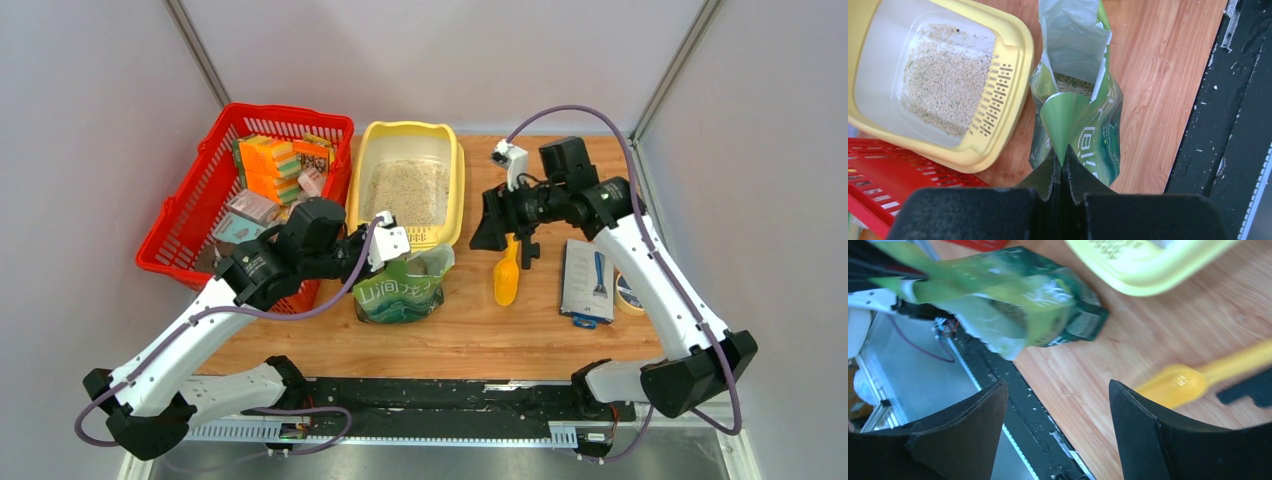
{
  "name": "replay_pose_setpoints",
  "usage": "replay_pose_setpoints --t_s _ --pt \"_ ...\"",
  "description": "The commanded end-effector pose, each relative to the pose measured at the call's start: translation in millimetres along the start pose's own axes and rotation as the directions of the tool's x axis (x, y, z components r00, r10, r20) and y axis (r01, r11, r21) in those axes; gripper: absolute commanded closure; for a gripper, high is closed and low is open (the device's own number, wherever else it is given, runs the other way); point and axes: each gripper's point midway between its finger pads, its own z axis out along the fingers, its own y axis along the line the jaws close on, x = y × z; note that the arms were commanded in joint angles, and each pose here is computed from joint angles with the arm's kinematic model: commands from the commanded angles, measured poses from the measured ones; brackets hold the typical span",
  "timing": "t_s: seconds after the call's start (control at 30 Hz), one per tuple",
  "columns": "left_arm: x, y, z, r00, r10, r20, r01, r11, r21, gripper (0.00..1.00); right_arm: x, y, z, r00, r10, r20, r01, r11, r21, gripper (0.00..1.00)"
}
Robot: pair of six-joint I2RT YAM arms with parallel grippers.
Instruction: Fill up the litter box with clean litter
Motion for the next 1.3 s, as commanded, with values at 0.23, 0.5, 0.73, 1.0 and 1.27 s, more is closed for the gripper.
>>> replay_pose_setpoints --t_s 0.23,0.5,0.73,1.0,1.27 --pt "-57.2 2.1 -6.8 0.977 -0.047 0.207 0.043 0.999 0.026 1.0 2.8 27.5 47.8 0.99 0.137 -0.03 -0.137 0.99 0.008 0.37" --pt "-70.0 4.4 -7.5 0.971 -0.053 0.235 0.045 0.998 0.037 1.0 14.6 43.4 69.7 0.988 0.117 -0.097 -0.116 0.993 0.017 0.42" --pt "-86.0 9.6 -12.9 0.963 -0.039 0.267 0.032 0.999 0.032 1.0 21.9 31.2 65.8 0.989 0.091 -0.113 -0.078 0.99 0.121 0.72" --pt "-106.0 10.6 -16.1 0.951 -0.042 0.307 0.025 0.998 0.058 1.0 3.7 42.0 47.4 0.998 0.032 -0.048 -0.027 0.994 0.102 1.0" --pt "-114.1 6.0 -9.7 0.95 -0.035 0.311 0.005 0.995 0.096 1.0 1.7 52.3 34.2 1.0 -0.024 -0.018 0.025 0.998 0.058 1.0"
